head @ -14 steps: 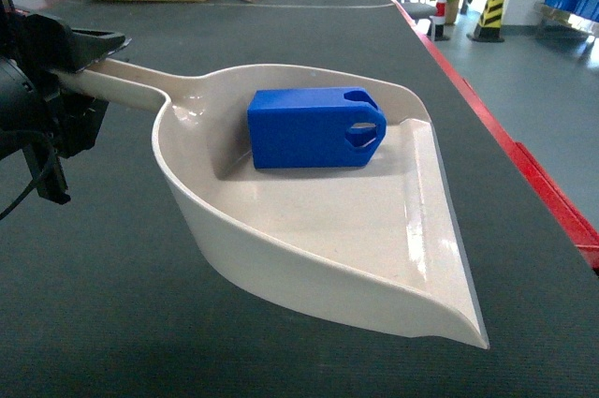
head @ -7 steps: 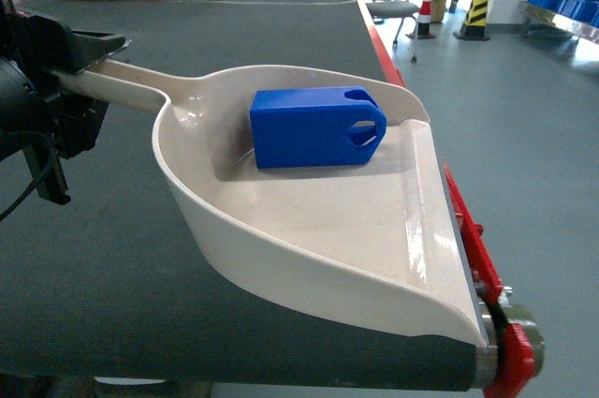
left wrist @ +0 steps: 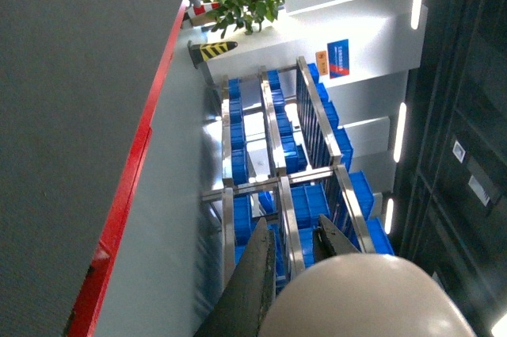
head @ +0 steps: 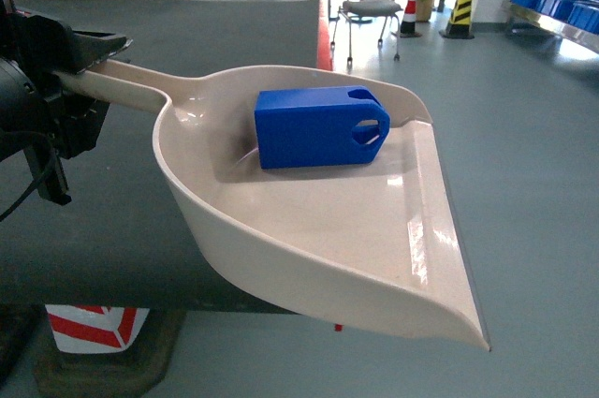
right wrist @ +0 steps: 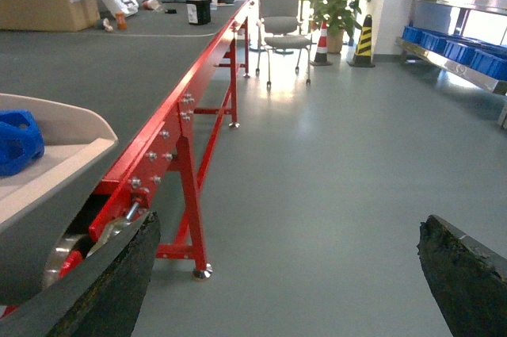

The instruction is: Place part in tray to right shelf

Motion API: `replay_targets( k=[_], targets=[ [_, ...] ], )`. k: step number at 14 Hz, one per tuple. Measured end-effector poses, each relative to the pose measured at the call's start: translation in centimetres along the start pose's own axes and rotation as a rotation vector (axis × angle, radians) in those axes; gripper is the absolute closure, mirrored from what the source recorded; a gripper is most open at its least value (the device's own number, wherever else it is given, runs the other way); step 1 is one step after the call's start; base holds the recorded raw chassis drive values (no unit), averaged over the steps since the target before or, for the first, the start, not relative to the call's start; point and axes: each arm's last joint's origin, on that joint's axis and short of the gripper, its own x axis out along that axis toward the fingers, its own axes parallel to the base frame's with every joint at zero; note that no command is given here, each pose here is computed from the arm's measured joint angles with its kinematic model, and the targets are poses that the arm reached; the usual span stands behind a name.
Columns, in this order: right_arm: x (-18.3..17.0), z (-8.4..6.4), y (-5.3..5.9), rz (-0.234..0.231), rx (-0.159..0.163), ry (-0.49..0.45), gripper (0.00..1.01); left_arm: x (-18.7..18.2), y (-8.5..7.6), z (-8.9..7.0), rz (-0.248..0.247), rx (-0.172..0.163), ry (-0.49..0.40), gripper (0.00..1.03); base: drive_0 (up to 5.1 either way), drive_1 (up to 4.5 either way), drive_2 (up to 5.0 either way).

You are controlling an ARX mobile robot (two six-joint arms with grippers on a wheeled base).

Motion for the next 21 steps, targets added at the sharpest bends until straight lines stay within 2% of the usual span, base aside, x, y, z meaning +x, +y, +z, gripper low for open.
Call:
replay_targets(
  k=[5, 12, 21],
  targets=[
    [0.0, 0.01, 0.0, 0.0, 0.0, -0.001, 0.03, 0.0, -0.02, 0.0, -0.002, -0.001, 0.0, 0.91, 4.5, -4.11, -0.4],
    [0.0, -0.01, 0.0, 0.0, 0.0, 0.002, 0.03, -0.01, 0.01, 0.01, 0.002, -0.003, -0.005, 0.91, 4.9, -2.55, -2.6],
    [0.0, -0.01, 0.0, 0.0, 0.0, 0.001, 0.03, 0.01, 0.01, -0.06, 0.001, -0.003, 0.001, 0.91, 4.6, -0.83, -3.9]
  ],
)
